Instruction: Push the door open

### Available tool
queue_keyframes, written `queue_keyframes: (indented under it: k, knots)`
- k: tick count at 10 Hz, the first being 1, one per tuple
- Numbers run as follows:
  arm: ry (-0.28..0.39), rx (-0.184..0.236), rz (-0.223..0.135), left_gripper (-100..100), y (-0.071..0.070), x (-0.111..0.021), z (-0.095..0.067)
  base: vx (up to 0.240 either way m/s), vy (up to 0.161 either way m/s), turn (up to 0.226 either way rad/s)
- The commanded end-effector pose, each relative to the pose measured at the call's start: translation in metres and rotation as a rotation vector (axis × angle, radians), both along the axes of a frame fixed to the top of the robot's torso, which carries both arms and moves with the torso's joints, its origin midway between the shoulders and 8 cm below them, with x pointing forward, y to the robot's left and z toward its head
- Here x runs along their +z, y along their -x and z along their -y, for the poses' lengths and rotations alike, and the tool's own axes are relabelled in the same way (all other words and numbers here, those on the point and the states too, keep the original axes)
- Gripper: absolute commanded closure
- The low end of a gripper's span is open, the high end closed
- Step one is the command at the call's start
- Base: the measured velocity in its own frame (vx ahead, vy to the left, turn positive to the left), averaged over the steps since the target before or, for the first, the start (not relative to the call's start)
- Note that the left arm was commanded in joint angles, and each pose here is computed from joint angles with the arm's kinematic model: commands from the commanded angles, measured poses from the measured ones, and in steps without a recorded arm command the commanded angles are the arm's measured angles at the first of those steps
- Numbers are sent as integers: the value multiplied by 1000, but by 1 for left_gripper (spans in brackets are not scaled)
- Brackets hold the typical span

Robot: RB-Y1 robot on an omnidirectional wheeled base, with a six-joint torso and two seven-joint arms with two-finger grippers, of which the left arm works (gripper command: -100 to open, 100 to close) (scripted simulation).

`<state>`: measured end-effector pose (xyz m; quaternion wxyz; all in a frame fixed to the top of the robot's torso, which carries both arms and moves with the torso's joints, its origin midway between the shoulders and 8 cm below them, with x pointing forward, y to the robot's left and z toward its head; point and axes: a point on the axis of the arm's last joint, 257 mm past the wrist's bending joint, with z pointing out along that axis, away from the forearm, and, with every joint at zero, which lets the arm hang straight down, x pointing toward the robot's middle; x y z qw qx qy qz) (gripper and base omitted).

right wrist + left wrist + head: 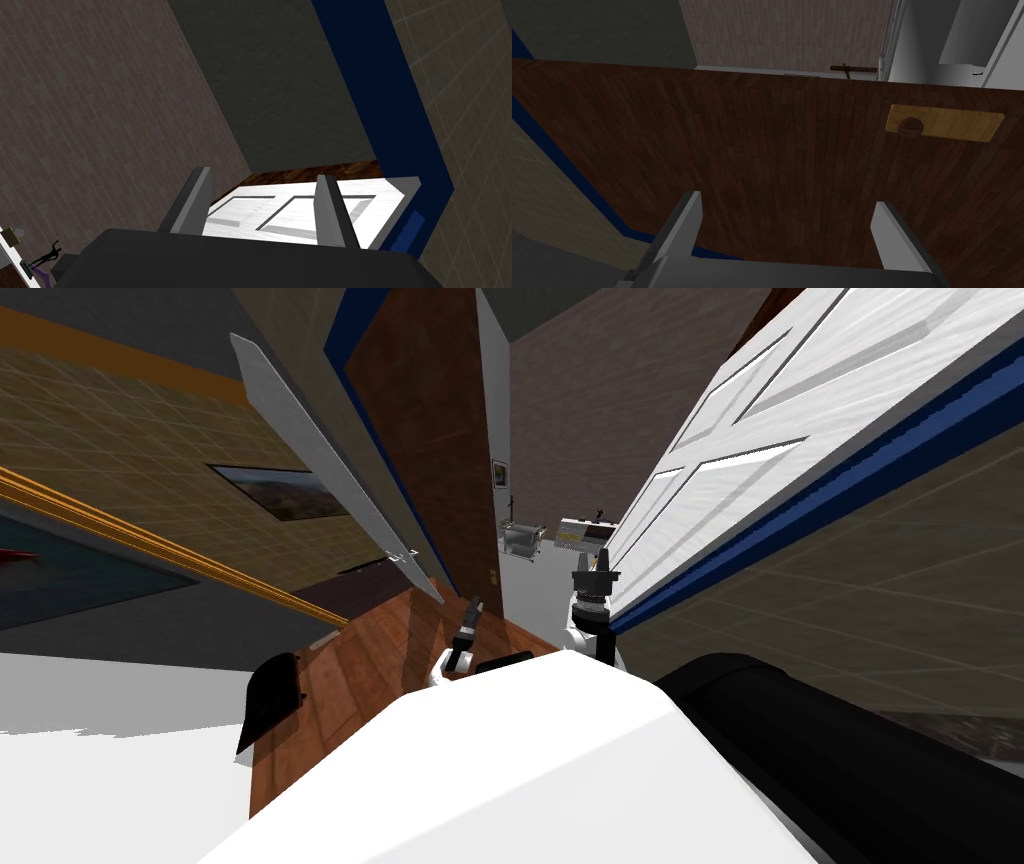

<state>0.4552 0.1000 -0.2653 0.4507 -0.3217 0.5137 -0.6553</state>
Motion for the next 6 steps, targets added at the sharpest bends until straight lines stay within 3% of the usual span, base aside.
queue_keyframes:
  k: [1, 6]
  knots:
    - [-4, -12, -12, -100, 0, -7, 4, 64, 29, -13]
    - [-21, -56, -59, -100, 2, -33, 22, 83, 46, -22]
